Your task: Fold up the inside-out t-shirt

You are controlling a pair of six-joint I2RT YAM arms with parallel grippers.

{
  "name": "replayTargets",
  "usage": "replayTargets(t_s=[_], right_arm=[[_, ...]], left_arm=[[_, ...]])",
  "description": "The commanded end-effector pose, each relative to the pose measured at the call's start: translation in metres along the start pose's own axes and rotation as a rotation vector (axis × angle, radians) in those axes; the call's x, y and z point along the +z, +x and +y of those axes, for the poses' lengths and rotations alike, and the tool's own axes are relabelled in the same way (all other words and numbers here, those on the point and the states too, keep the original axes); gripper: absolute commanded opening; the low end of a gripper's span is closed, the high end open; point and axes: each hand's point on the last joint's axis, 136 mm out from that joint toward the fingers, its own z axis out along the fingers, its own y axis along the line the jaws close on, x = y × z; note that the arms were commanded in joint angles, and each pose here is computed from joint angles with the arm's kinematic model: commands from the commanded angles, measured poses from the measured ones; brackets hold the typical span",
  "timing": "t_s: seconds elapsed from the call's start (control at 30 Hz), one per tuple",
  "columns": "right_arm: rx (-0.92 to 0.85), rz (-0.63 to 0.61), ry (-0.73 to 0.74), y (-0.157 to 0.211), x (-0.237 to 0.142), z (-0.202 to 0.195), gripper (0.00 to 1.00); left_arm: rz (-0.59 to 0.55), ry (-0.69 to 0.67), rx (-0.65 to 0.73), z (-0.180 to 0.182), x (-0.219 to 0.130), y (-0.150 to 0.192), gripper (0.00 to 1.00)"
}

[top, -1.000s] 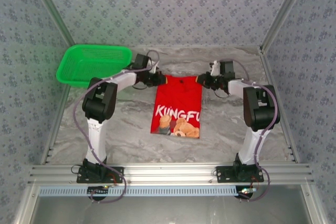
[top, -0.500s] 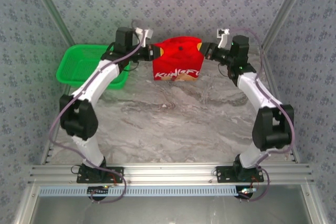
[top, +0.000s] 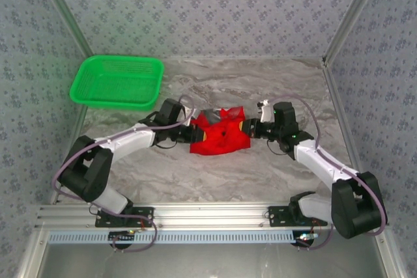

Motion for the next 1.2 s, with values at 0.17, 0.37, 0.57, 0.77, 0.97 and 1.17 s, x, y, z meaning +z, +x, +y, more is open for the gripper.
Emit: replayTargets(t_s=[0.17, 0.37, 0.57, 0.77, 0.97, 1.17], right_arm=[[-0.054, 0.005, 0.105, -0.048, 0.036, -0.024, 0.00], [-0.048, 0.070, 0.210, -0.067, 0.077, -0.065, 0.00], [-0.011, 0.134, 0.305, -0.070, 0.114, -0.113, 0.04], [0.020, 0.178, 0.396, -0.078, 0.113, -0.148, 0.18], [-0.017, 0.147, 0.357, -0.102, 0.067, -0.124, 0.53], [0.084, 0.219, 0.328, -0.052, 0.042, -0.108, 0.64]], left_arm=[[-0.175, -0.066, 0.059, 0.018, -0.007, -0.072, 0.03], [-0.174, -0.113, 0.031, 0.058, 0.013, -0.104, 0.05], [-0.140, -0.135, -0.029, 0.096, 0.050, -0.125, 0.16], [-0.144, -0.203, -0.015, 0.118, 0.051, -0.153, 0.38], [-0.169, -0.321, 0.020, 0.124, 0.019, -0.158, 0.65], [-0.186, -0.362, -0.016, 0.114, -0.009, -0.143, 0.78]])
